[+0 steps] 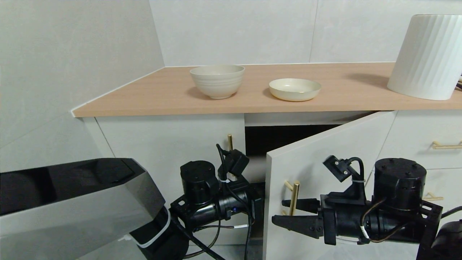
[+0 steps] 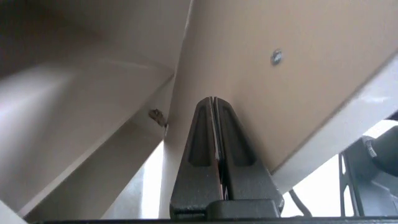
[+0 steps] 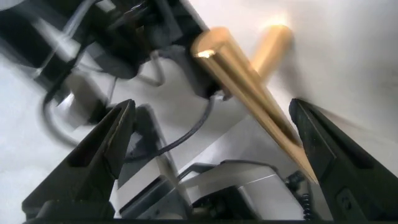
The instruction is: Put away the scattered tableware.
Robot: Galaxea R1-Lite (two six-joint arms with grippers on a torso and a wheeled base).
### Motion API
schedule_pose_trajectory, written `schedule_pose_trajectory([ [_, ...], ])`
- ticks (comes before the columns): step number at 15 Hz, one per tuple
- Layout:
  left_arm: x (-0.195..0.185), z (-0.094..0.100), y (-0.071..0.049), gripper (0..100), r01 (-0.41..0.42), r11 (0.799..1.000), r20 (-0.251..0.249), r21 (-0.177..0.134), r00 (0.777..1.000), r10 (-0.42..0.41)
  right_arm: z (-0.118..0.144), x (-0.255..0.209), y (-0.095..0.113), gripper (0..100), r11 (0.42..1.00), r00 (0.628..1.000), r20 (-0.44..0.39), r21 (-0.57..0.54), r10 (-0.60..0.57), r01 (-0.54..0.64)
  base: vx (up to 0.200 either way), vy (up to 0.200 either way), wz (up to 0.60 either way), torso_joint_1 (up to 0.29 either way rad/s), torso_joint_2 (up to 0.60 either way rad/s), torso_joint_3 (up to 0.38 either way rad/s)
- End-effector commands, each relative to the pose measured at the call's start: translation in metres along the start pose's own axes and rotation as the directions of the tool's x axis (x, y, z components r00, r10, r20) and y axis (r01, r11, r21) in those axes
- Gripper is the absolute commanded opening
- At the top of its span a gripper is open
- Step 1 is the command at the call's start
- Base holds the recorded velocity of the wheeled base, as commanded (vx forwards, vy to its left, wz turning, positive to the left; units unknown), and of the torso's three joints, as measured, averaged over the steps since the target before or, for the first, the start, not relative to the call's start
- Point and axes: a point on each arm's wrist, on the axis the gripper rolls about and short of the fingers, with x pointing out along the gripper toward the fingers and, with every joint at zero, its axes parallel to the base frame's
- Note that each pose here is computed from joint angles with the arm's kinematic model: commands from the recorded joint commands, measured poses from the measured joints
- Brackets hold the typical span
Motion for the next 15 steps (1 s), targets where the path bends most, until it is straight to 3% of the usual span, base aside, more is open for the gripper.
schedule_pose_trajectory([
  [1,0.003,0.003,-0.003,0,0.013,1.000,0.006,0.004,1.000,-0.013,0.002,-0.004,-0.002,100,0.998,0.997,0.042,-0.006,-0.060,0.061,0.000,0.000,0.00,0.000,0.00,0.000],
  [4,0.004,0.002,-0.003,0,0.013,1.000,0.003,0.002,1.000,-0.013,0.002,-0.034,0.000,100,0.988,0.982,0.104,0.010,-0.155,0.155,0.000,0.000,0.00,0.000,0.00,0.000],
  [10,0.004,0.002,-0.005,0,0.016,1.000,0.001,-0.001,1.000,-0.016,-0.018,-0.088,0.026,100,0.975,0.966,0.155,-0.042,-0.208,0.216,0.000,0.000,0.00,0.000,0.00,0.000],
  [13,0.004,0.003,-0.005,0,0.015,1.000,-0.005,-0.004,1.000,-0.015,-0.017,-0.102,0.019,100,0.943,0.940,0.192,-0.125,-0.281,0.308,0.000,0.000,0.00,0.000,0.00,0.000],
  [15,0.003,0.004,-0.006,0,0.015,1.000,-0.005,-0.004,1.000,-0.015,-0.022,-0.104,0.016,100,0.935,0.939,0.156,-0.134,-0.307,0.328,0.000,0.000,0.00,0.000,0.00,0.000],
])
